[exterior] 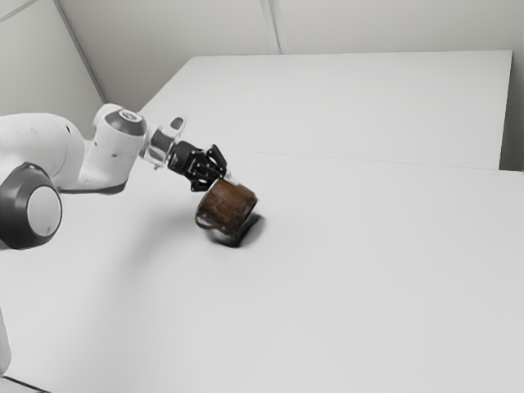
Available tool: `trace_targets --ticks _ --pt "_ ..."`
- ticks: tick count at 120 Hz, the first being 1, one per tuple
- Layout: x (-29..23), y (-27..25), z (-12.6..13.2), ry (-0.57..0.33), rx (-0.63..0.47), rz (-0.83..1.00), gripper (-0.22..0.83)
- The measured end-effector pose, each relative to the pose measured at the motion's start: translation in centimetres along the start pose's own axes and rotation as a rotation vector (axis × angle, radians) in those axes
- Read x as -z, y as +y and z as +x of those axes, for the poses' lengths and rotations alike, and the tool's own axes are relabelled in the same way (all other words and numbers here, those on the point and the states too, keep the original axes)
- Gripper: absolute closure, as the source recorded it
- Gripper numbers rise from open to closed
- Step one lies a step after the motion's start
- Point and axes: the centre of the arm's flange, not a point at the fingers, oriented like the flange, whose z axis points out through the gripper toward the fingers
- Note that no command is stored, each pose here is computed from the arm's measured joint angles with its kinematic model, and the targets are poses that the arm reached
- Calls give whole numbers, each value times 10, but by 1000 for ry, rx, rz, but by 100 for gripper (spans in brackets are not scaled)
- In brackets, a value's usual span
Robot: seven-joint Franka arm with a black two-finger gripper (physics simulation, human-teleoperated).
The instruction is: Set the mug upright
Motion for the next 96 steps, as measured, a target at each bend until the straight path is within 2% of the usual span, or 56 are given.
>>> trace_targets --ticks 13,39,53,70,96 --pt "7 32 -12 -13 -79 96 75" --pt "6 99 -68 -61 -330 583 77" --pt "-10 101 -100 -80 -399 763 77" --pt "-25 92 -135 -61 -438 884 78" --pt "-44 87 -157 14 -496 993 78"
